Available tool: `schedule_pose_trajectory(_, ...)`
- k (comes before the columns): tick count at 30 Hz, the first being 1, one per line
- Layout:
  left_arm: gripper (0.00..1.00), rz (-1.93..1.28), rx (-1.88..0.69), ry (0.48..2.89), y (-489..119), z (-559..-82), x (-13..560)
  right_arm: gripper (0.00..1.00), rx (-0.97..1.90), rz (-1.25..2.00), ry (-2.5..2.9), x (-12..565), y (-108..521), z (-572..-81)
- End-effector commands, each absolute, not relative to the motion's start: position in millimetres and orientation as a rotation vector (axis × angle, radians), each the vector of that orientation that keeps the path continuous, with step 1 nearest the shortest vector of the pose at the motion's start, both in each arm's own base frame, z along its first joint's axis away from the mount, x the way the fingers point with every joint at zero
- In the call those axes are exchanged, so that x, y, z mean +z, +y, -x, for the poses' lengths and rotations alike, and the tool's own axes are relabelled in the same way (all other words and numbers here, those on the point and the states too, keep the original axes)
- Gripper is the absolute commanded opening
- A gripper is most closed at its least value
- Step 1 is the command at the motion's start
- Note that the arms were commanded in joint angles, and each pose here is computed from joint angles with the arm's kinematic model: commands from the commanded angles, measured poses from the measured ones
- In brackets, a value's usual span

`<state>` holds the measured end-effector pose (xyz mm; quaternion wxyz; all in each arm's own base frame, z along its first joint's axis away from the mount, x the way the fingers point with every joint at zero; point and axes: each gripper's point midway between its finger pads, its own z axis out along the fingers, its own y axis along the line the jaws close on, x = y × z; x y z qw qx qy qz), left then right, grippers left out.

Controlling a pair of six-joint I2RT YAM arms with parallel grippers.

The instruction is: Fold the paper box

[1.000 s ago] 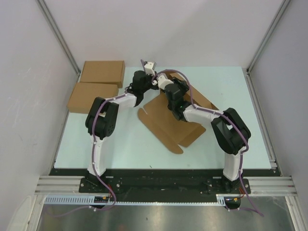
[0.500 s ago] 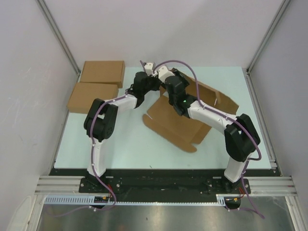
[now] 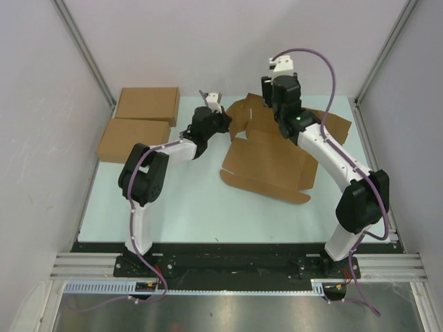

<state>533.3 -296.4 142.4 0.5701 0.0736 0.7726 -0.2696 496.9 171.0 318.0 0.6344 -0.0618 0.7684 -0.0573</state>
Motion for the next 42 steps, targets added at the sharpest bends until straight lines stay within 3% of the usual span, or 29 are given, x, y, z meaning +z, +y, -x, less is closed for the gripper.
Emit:
schedule_pose_trajectory(1,0.0,-0.174,-0.66,1.76,-305,-523,169,0.58,0.156,-0.056,1.754,343,172,-506)
schedule_pose_trajectory(7,0.0,-0.208,-0.643,1.763,-310,-520,167,0.4,0.284,-0.136,1.791,332,164,-545)
schedule_pose_trajectory(15,0.0,-0.229,-0.62,1.775,-319,-518,161,0.26,0.34,-0.06,1.914,273,188,-566)
schedule_pose_trajectory(31,0.0,-0.234,-0.625,1.769,-324,-516,170,0.22,0.304,0.022,2.053,205,189,-557)
schedule_pose_trajectory(42,0.0,-0.251,-0.637,1.754,-330,-515,181,0.29,0.132,0.103,2.087,178,172,-559)
